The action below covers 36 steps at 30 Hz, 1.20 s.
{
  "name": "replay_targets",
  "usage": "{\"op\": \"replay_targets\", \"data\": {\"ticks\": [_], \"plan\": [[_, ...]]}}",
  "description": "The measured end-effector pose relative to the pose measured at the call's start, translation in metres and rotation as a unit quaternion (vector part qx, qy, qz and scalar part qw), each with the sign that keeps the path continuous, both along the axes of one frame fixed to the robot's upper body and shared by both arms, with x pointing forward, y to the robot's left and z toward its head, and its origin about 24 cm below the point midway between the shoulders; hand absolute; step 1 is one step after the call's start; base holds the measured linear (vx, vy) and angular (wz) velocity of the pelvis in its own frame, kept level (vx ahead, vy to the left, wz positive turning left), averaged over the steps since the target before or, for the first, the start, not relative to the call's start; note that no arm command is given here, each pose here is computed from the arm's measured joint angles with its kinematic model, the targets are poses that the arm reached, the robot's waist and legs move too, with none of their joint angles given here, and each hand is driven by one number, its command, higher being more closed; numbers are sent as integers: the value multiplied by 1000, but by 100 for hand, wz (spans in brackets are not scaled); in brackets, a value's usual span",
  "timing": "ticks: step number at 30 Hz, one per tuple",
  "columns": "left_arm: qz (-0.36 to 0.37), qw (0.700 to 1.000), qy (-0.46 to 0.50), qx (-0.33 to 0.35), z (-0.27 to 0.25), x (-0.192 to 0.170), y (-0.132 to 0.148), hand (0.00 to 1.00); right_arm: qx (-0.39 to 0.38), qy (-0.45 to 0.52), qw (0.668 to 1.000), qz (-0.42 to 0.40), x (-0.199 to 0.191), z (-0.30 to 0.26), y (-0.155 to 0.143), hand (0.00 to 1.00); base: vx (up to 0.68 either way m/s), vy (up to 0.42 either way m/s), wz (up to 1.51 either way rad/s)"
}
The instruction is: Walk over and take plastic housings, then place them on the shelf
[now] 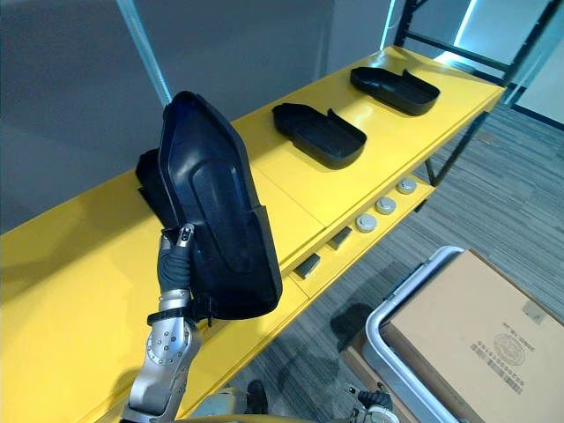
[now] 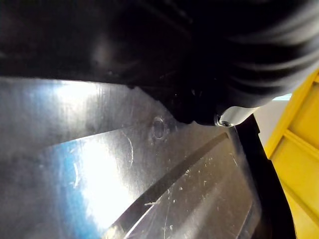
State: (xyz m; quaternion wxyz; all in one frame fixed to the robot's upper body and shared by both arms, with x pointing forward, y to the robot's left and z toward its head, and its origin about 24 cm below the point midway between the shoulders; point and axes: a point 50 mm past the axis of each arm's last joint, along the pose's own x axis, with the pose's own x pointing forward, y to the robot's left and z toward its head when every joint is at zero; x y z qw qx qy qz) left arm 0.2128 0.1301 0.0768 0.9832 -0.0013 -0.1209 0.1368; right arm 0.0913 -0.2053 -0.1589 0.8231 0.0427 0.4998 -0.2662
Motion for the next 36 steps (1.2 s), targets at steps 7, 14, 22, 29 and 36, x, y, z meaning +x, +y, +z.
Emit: {"op": "replay_targets", "data": {"ticks": [7, 14, 22, 29, 36], "plan": [[2, 1000, 9, -4, -4, -6, -4, 100, 14, -35, 999, 2, 2, 5, 14, 0, 14, -160, 111], [5, 999, 37, -23, -14, -17, -6, 100, 12, -28, 999, 14, 0, 4, 14, 0, 135, -188, 52], [-1, 999, 44, -29, -16, -19, -7, 100, 26, -23, 999, 8, -6, 2, 25, 0, 141, -44, 17], [6, 999, 22, -26, -7, -14, -5, 100, 14, -25, 1000, 5, -2, 3, 21, 0, -31, 55, 51], [-4, 999, -6, -42, 4, -9, -13, 100, -5, -21, 1000, -22, -13, 5, 4, 0, -19, 417, 16]]}}
